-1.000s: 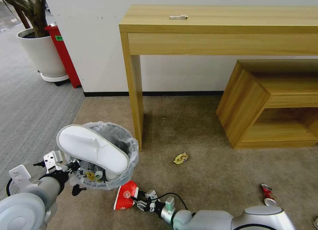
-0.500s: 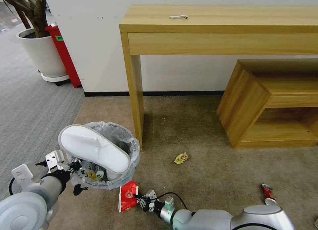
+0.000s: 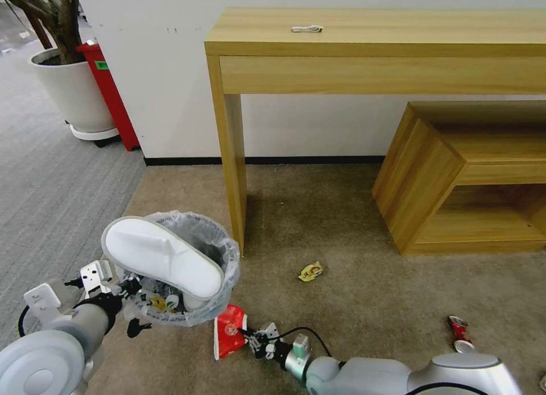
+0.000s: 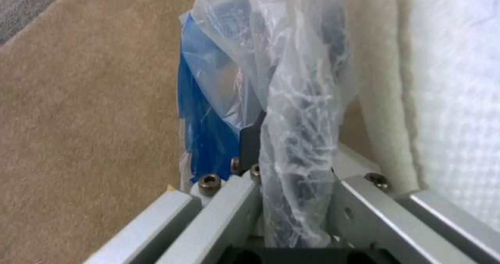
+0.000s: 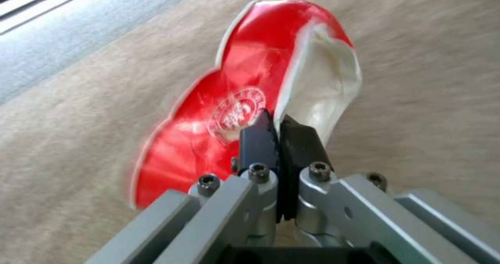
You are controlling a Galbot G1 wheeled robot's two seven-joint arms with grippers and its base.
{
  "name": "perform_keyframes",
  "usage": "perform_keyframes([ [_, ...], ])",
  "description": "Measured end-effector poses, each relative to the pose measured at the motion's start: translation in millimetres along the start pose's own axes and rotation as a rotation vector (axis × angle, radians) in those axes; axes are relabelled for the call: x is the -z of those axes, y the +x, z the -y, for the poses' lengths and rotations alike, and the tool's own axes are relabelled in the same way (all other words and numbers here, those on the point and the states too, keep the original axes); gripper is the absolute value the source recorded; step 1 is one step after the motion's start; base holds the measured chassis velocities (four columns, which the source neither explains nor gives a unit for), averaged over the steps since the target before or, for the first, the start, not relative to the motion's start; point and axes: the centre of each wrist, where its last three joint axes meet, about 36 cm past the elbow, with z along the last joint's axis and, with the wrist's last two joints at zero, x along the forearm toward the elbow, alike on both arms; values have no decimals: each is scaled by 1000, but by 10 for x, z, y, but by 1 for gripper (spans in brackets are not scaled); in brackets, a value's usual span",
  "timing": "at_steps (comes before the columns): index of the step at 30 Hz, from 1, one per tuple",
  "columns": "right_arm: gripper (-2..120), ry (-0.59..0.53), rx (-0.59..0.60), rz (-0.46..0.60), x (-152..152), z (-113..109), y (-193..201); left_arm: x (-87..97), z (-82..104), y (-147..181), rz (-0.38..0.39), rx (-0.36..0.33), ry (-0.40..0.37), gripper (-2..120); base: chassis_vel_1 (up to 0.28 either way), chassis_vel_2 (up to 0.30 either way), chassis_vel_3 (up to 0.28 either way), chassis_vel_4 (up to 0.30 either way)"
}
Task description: Pick up the trash bin and place the garbage on the floor into it.
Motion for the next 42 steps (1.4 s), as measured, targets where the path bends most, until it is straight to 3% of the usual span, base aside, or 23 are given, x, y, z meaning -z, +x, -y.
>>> perform_keyframes([
  [9,0,47,-79,25,134,420,528,-62,-38,-88,-34,20,-8,0,0,0,0,0],
  [27,0,92,-104,159,522,620,845,-176,-47,-159,-74,27,-28,0,0,0,0,0],
  [31,0,130,-116,266,826,718,814,-203,-40,-164,-79,25,-39,0,0,0,0,0],
  [42,0,175,-113,391,1349,778,964,-273,-7,-150,-97,16,-63,0,0,0,0,0],
])
